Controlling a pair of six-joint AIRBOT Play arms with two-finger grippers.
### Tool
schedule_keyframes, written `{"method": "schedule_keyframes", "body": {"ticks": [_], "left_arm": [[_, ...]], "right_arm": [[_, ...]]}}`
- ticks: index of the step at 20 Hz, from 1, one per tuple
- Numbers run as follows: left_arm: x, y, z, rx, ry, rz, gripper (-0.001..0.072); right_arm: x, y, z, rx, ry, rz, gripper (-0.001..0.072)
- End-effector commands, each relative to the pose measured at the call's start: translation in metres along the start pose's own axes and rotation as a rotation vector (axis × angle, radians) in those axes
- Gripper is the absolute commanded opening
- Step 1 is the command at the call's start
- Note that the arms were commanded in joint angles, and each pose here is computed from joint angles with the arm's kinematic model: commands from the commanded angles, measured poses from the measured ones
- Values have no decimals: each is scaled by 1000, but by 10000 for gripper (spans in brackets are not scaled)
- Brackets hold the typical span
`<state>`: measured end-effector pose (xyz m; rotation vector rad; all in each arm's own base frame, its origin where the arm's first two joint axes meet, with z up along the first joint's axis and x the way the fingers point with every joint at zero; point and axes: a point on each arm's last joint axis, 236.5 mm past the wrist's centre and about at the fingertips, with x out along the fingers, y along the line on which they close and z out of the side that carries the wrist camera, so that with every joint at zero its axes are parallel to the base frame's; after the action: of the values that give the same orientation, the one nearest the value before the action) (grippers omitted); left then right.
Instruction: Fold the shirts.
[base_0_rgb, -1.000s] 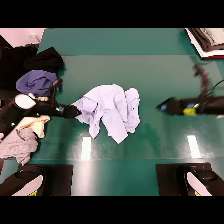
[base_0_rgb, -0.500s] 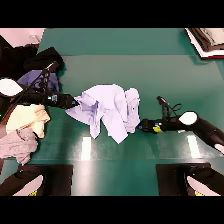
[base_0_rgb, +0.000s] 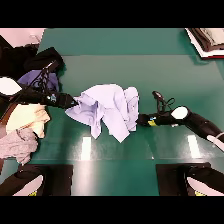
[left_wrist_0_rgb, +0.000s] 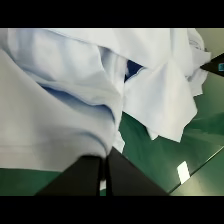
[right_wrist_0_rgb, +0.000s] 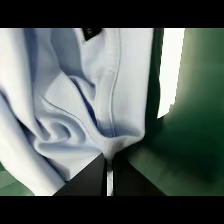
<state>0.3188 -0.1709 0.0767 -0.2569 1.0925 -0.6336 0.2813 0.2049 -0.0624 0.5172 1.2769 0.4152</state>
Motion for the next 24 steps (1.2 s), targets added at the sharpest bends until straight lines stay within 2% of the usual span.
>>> {"method": "schedule_keyframes", "body": {"ticks": [1, 4, 7, 11, 14, 18, 21, 24], "left_arm": [[-14, 8, 12, 52, -13, 70, 23], [-39, 5, 33, 124, -46, 127, 23], [-53, -7, 44, 151, -70, 118, 23], [-69, -20, 60, 182, -116, 113, 23], [-126, -56, 110, 283, -295, 127, 23], [-241, -126, 159, 460, -595, 168, 23], [-321, -175, 162, 573, -783, 195, 23], [-365, -205, 146, 634, -882, 199, 23]], "right_arm": [[-37, -2, 11, -36, -52, -6, 17], [-86, -20, 20, 4, -113, -22, 17], [-129, -38, 28, 67, -206, -39, 17], [-192, -32, 53, 18, -418, -62, 16], [-276, 1, 95, -73, -671, -87, 16], [-397, 67, 128, -235, -972, -120, 16], [-466, 119, 129, -361, -1098, -135, 16], [-510, 163, 121, -469, -1160, -139, 16]]}}
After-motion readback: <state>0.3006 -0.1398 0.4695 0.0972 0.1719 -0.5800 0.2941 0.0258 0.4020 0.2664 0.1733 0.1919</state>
